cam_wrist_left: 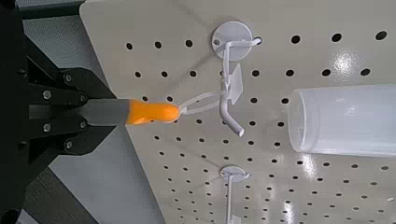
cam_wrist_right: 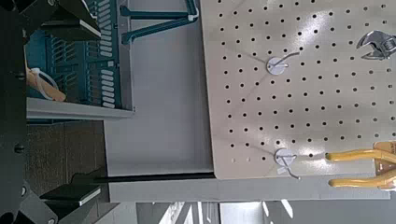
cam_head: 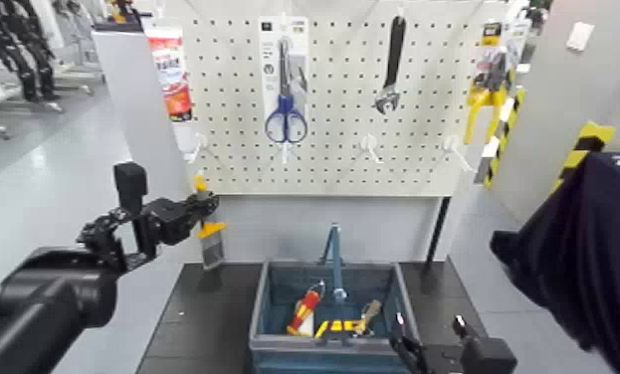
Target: Put the yellow paint brush into the crate.
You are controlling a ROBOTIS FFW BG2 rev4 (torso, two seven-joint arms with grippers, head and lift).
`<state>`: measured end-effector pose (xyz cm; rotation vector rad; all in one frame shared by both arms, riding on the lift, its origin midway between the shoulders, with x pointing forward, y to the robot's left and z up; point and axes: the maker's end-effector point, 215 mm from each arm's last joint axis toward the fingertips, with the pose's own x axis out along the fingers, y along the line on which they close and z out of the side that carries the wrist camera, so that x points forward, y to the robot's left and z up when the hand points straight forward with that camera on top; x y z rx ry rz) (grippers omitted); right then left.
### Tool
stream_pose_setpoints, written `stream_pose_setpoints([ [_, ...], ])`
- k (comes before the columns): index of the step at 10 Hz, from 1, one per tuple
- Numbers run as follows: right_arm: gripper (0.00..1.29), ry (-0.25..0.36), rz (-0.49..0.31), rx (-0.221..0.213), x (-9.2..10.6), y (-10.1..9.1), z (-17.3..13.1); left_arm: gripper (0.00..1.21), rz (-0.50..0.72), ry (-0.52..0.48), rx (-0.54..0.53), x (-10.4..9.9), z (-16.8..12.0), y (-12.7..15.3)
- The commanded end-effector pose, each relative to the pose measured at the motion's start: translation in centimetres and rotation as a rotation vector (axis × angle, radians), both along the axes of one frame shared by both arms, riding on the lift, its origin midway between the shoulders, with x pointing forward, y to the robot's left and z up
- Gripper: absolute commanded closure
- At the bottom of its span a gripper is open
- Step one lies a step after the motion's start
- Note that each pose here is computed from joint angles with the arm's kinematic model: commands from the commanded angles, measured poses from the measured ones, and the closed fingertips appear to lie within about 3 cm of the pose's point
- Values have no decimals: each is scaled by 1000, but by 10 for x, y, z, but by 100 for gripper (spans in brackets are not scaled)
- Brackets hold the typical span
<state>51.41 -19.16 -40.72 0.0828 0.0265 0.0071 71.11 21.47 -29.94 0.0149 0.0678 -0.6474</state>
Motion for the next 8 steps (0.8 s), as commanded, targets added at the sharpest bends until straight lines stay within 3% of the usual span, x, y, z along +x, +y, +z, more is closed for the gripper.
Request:
stream_pose_setpoints([
  [1, 15, 3, -3, -1, -1, -2, -1, 120, -5, -37, -24, -5, 15, -3],
  [8, 15, 10, 1, -3, -1, 0, -4, 120, -22, -123, -48, -37, 71, -19],
])
